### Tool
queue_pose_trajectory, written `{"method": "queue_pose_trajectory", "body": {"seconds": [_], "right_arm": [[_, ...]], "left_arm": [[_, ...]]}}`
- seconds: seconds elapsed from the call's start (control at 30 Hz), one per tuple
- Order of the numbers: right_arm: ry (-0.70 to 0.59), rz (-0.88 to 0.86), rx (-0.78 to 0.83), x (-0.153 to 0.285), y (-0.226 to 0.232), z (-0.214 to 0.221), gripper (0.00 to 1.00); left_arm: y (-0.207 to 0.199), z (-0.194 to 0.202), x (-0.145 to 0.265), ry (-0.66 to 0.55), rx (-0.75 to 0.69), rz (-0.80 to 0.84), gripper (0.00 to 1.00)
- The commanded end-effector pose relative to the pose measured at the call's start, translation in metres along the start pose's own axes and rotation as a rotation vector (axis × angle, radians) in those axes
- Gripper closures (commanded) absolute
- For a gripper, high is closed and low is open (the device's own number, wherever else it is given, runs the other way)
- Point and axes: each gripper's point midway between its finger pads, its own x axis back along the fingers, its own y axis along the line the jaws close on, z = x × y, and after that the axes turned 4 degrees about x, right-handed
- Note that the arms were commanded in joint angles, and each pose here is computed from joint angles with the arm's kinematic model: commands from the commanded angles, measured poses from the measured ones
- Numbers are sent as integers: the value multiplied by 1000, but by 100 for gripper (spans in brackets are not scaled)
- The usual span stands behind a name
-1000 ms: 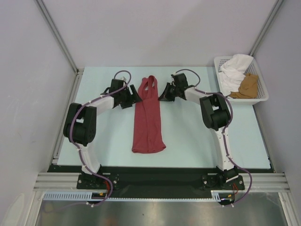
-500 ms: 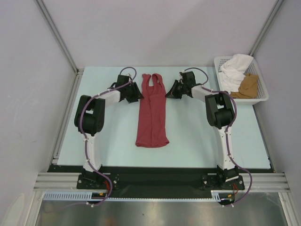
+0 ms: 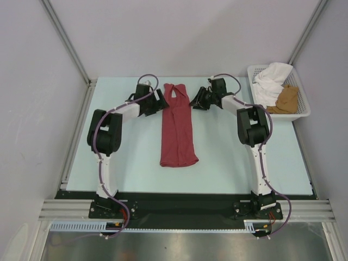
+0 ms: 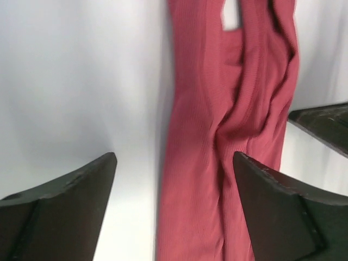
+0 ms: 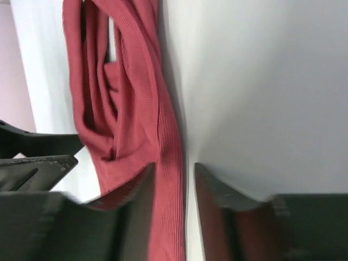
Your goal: Fold and stack the tank tops
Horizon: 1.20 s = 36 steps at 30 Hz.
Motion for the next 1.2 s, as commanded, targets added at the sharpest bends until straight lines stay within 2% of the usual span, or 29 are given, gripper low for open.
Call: {"method": "queue_pose_trajectory", "body": {"seconds": [0.0, 0.03, 0.1, 0.13, 0.3, 0.37, 0.4, 0.43, 0.47, 0.53, 0.57, 0.6, 0.63, 0.67, 0.7, 0.73, 0.77, 0.8, 0.83, 0.9, 0.97, 1.07, 1.17], "right_arm": [[-10, 49, 21, 21, -7, 0, 55], [-34, 30, 41, 37, 3, 1, 54], [-48, 23, 51, 54, 11, 8, 48], [-60, 8, 68, 70, 20, 17, 47], [-66, 40, 196, 123, 46, 63, 46], [-116, 129, 293, 153, 50, 77, 45], [-106, 127, 358, 158, 67, 98, 43], [-145, 213, 397, 168, 62, 101, 40], [-202, 232, 452, 189, 76, 100, 36], [-225, 323, 514, 201, 69, 126, 32], [-249, 325, 516, 209, 71, 132, 28], [-303, 295, 504, 224, 79, 131, 14], [-315, 280, 478, 224, 68, 142, 1], [-347, 286, 442, 228, 62, 143, 0], [-376, 289, 369, 229, 56, 145, 0], [-343, 225, 370, 227, 54, 158, 0], [-335, 177, 368, 226, 57, 156, 6], [-292, 144, 371, 224, 57, 163, 15], [-212, 89, 372, 218, 62, 178, 19], [-115, 109, 359, 210, 52, 196, 25], [-34, 131, 356, 198, 41, 209, 30], [60, 126, 350, 184, 31, 227, 29], [96, 87, 352, 174, 33, 236, 27]], "left_arm": [[-17, -26, 49, -134, -49, 28, 4], [-1, -7, 55, -110, -41, -4, 0], [-7, -21, 87, -206, -38, -4, 0], [8, -4, 95, -193, -24, -34, 0], [6, 18, 144, -241, 29, 49, 0], [3, 30, 171, -267, 23, 97, 0], [2, 37, 180, -276, 17, 106, 0], [2, 46, 201, -313, 5, 128, 0], [7, 51, 210, -337, -6, 111, 0], [18, 75, 221, -332, -21, 113, 0], [13, 73, 240, -378, -25, 151, 0], [14, 76, 248, -396, -23, 165, 0], [26, 90, 248, -389, -22, 157, 0], [30, 93, 253, -406, -7, 162, 0], [38, 83, 269, -500, 47, 142, 0], [59, 95, 265, -501, 113, 88, 0], [64, 97, 270, -523, 132, 94, 0], [45, 98, 282, -542, 85, 214, 0], [42, 105, 283, -540, 50, 262, 0], [30, 114, 287, -499, 15, 330, 0], [30, 120, 282, -441, -26, 309, 0], [27, 135, 270, -330, -98, 305, 0], [25, 144, 268, -318, -119, 341, 0]]}}
